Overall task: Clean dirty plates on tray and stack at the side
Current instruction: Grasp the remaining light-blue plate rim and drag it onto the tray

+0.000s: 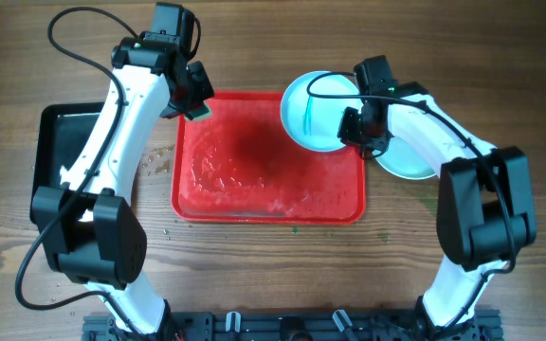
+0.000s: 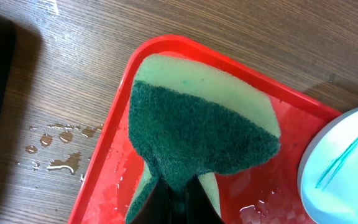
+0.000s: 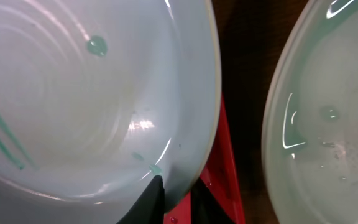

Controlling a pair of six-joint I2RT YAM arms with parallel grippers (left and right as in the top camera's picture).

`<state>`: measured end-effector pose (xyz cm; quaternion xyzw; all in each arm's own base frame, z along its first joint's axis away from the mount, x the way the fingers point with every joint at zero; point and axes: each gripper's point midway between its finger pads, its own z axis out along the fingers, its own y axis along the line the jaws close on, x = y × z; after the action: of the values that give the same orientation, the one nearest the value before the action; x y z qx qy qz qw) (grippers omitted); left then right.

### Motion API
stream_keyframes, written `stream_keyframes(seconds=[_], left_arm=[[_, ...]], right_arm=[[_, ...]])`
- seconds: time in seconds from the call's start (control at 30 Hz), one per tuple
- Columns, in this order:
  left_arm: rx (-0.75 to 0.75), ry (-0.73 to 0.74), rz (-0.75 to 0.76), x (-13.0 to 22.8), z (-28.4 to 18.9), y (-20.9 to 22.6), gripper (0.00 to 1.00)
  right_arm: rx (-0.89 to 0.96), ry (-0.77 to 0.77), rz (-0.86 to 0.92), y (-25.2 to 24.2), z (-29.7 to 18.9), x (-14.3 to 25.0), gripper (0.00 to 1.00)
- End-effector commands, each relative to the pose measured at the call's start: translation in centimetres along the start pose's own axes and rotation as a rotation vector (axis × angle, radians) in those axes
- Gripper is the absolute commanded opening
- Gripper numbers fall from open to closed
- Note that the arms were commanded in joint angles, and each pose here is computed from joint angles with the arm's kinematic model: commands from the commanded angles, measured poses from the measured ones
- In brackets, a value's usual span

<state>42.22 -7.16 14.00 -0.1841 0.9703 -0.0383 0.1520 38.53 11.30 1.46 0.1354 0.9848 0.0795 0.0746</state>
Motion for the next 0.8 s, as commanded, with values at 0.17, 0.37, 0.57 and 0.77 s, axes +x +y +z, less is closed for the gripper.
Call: stream_keyframes(seconds=[0.17, 0.37, 0.57, 0.77], left_arm=[[0.008, -0.005, 0.010, -0.1, 0.3, -0.2, 0.04], [0.002, 0.005, 0.011, 0.0, 0.7, -0.2, 0.04], [0.002, 0.005, 0.011, 0.0, 0.7, -0.2, 0.04], [0.002, 0.005, 0.011, 0.0, 0.7, -0.2, 0.04]], right_arm=[[-0.091, 0.115, -0.296, 2.8, 0.5, 3.5, 0.04], [-0.121, 0.217, -0.489, 5.0, -0.3, 7.8, 0.06], [-0.171, -0.011, -0.731, 7.8, -0.3, 3.1, 0.50], [-0.191, -0.043, -0.874, 8.7, 1.8, 2.6, 0.46]])
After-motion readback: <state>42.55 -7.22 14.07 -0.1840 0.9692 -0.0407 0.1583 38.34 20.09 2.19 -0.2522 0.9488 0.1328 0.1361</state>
